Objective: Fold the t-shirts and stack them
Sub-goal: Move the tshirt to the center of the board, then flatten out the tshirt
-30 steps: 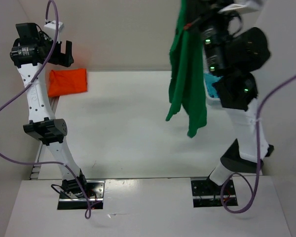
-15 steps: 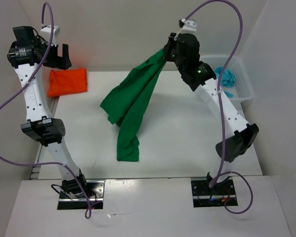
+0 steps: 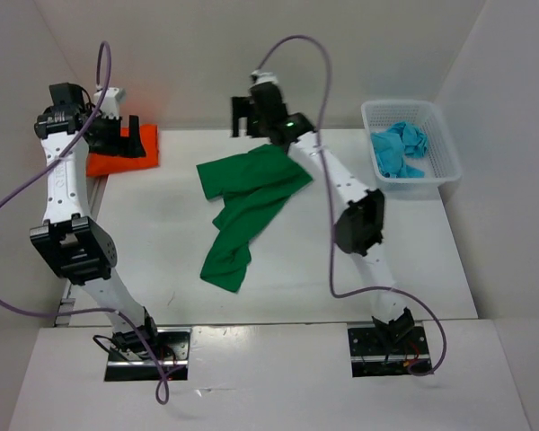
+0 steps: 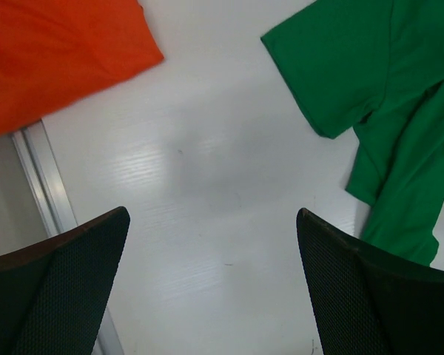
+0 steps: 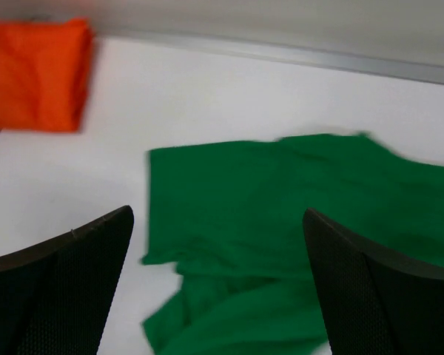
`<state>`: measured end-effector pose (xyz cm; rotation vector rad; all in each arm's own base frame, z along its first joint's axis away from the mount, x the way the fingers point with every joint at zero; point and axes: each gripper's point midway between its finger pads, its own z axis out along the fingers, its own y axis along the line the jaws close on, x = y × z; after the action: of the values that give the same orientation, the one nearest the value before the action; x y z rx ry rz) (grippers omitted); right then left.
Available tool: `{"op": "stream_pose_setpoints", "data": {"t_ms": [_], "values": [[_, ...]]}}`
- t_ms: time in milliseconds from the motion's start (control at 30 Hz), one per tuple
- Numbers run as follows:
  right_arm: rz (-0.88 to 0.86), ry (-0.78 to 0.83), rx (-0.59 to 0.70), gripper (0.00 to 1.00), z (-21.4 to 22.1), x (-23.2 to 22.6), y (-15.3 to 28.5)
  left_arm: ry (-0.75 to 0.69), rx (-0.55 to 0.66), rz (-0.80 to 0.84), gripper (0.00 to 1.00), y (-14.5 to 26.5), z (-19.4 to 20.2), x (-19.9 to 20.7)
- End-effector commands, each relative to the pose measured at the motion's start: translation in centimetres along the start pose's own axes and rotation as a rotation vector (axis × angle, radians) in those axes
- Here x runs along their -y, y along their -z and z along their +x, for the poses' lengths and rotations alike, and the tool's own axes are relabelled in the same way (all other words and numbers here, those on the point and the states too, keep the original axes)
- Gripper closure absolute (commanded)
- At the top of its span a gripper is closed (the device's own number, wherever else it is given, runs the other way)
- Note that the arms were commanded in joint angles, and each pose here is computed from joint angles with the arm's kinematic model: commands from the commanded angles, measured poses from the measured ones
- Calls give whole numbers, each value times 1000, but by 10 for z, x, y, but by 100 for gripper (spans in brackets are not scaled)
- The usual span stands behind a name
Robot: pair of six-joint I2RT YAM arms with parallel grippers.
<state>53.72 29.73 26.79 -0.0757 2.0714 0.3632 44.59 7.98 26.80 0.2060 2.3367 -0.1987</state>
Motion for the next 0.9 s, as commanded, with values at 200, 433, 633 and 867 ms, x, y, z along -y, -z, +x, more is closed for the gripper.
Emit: {"op": "stream_pose_setpoints", "data": {"t_ms": [200,433,633,867], "values": [[-237,50,-94,1,131,-147,-87,28,24,-19,0,12,36,13],[-133,141,-319,1,261,-138,-111,135,-114,6,0,-29,92,7],[73,314,-462,19,288,-82,-80,160,-80,29,0,-28,89,11],[217,483,-735,100,354,-26,21,139,-62,11,0,-18,86,12]]}}
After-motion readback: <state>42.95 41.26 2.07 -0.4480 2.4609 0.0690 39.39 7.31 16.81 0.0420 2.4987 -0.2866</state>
